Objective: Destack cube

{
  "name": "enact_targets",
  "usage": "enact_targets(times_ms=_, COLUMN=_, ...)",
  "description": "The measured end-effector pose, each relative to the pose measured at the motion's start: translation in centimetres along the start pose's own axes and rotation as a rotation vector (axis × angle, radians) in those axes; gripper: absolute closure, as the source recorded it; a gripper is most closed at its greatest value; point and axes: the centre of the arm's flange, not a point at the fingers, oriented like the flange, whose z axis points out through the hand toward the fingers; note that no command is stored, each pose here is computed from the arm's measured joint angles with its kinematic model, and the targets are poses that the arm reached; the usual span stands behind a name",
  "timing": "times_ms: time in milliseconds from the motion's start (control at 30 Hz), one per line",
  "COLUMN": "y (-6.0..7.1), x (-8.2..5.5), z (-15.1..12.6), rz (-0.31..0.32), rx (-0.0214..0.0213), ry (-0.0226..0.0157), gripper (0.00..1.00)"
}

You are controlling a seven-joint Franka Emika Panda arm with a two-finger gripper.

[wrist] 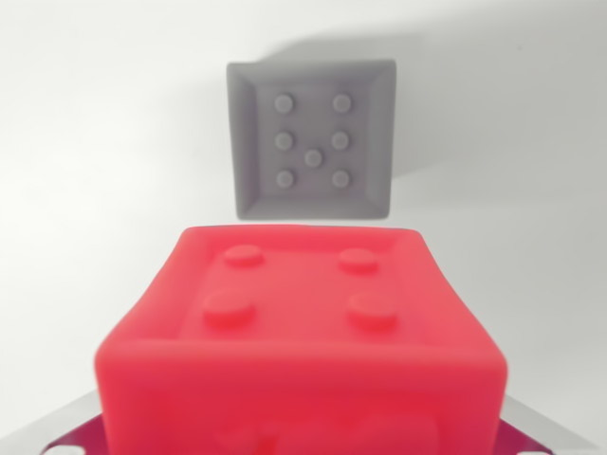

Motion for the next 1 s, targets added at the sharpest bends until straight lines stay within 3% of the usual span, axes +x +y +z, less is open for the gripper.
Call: enact_targets(times_ms=1000, y=4.2, x=-4.1, z=1.4, rz=-0.018, rx=-0.0005, ry=-0.0004, gripper=1.0)
